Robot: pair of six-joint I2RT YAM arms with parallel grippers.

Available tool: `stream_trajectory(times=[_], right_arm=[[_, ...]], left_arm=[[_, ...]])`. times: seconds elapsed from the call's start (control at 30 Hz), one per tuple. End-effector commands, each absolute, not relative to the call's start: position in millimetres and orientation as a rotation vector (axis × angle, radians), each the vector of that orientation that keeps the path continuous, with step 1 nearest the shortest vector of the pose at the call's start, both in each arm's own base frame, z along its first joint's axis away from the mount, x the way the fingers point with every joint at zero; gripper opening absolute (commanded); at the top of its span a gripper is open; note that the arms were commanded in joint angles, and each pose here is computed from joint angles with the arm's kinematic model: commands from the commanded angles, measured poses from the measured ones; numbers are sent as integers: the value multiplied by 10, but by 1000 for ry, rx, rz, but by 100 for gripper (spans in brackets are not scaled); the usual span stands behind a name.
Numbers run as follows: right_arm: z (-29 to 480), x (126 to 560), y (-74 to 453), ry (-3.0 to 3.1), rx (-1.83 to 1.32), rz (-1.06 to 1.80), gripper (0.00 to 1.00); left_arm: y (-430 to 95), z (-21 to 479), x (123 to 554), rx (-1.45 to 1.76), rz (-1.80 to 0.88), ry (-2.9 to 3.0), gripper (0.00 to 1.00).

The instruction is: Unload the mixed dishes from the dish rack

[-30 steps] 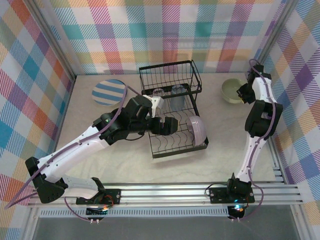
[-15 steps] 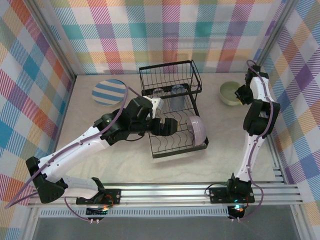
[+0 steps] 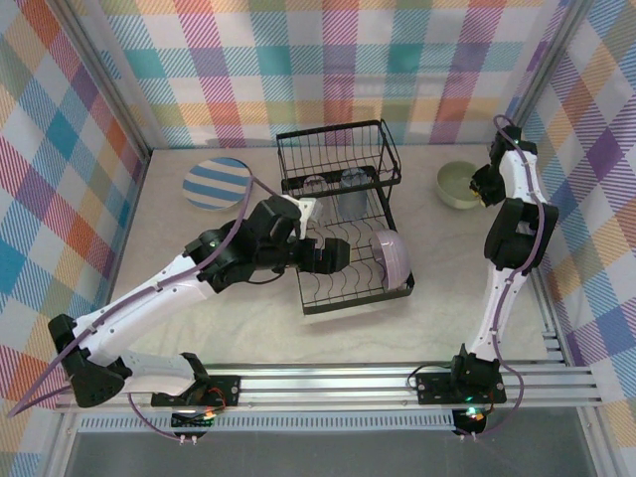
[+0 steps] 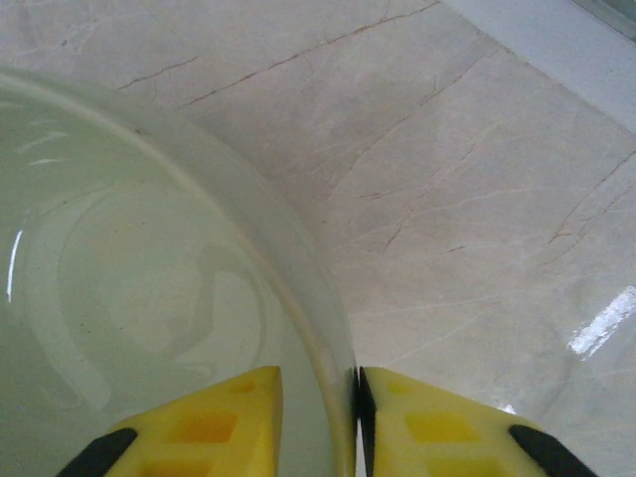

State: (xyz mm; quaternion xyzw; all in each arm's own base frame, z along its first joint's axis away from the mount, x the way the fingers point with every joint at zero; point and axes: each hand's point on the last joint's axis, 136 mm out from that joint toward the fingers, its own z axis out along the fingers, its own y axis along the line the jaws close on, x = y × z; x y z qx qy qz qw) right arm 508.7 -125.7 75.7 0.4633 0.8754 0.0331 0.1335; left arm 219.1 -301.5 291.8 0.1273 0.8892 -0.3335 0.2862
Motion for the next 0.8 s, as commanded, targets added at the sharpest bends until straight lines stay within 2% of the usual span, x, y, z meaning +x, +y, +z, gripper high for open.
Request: stream_trajectory(times=[0.0,0.1,0.2,0.33,0.43,0.77], right_arm=[[1048,5153,-1223,2486,1313,151,33],[1082,5123,-1216,2476,1320,161,40],[1168,5092,-1222,2464,1319,177,54],[1482,5052,-1251,2409,1272,181,71],[1748,4986,-1230,2350,1239,208,79],[2186,4357,-797,2255,1146,411,93]], left_arm=[[-2928,3022,2208,295,-903,2342,100],[-2911,3038,2199,293,-905,2335,100],[-2877,3058,2201,273,-904,2324,100],[-2785,3100,2219,224,-898,2287,100],[-2747,3077,2209,212,-898,2275,100],[-2890,2765,2187,252,-944,2374,100]])
